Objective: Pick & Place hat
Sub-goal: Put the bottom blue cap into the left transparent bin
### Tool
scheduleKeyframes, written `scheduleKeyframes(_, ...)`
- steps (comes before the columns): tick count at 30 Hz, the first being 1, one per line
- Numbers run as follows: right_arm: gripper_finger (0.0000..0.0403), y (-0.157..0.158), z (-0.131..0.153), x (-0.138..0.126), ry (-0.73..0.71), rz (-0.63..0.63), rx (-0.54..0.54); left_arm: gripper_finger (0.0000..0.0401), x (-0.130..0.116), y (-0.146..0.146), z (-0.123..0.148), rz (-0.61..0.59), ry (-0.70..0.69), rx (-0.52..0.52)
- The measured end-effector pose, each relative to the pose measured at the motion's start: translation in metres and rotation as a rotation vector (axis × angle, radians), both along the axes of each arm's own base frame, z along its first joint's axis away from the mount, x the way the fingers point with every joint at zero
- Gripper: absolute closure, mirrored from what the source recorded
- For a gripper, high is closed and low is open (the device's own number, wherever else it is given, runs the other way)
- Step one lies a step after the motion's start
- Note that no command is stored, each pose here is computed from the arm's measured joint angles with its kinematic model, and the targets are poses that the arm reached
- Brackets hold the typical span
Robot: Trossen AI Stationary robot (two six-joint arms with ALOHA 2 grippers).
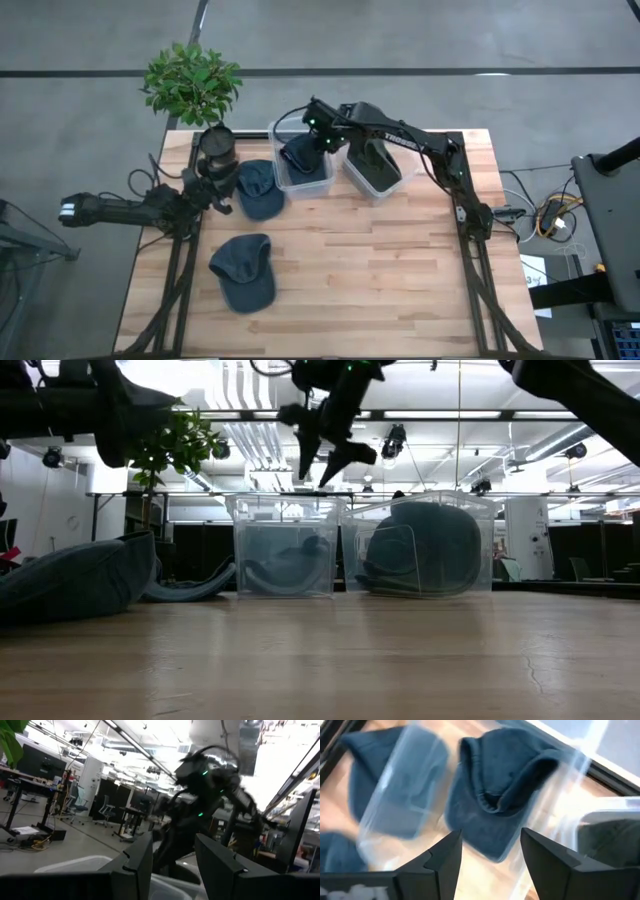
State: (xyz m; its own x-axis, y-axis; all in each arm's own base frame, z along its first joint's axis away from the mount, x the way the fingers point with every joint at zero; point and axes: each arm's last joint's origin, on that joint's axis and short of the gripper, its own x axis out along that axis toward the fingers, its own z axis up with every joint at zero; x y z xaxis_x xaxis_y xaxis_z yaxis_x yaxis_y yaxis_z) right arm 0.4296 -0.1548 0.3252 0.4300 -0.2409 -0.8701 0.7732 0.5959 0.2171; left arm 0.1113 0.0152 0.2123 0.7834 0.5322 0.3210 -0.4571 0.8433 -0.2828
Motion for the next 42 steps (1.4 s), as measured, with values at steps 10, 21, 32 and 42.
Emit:
scheduleKeyframes(10,0.0222,0.071,0.007,0.016,0.017,0.294,-0.080,0.0261,0.003,0.000,-0.008,-0.007,0.072,-0.022)
scheduleKeyframes(21,0.0225,0.177,0.008,0.027,-0.060,0.408,0.029,0.0261,0.004,0.000,-0.012,-0.010,0.117,-0.038)
scheduleKeyframes(32,0.0224,0.241,-0.025,0.047,-0.132,0.432,0.082,0.0261,0.003,0.000,-0.001,-0.026,0.059,-0.056)
scheduleKeyframes(42,0.0237,0.265,-0.099,0.075,-0.102,0.362,0.130,0.0261,0.004,-0.001,-0.005,-0.107,0.010,-0.146)
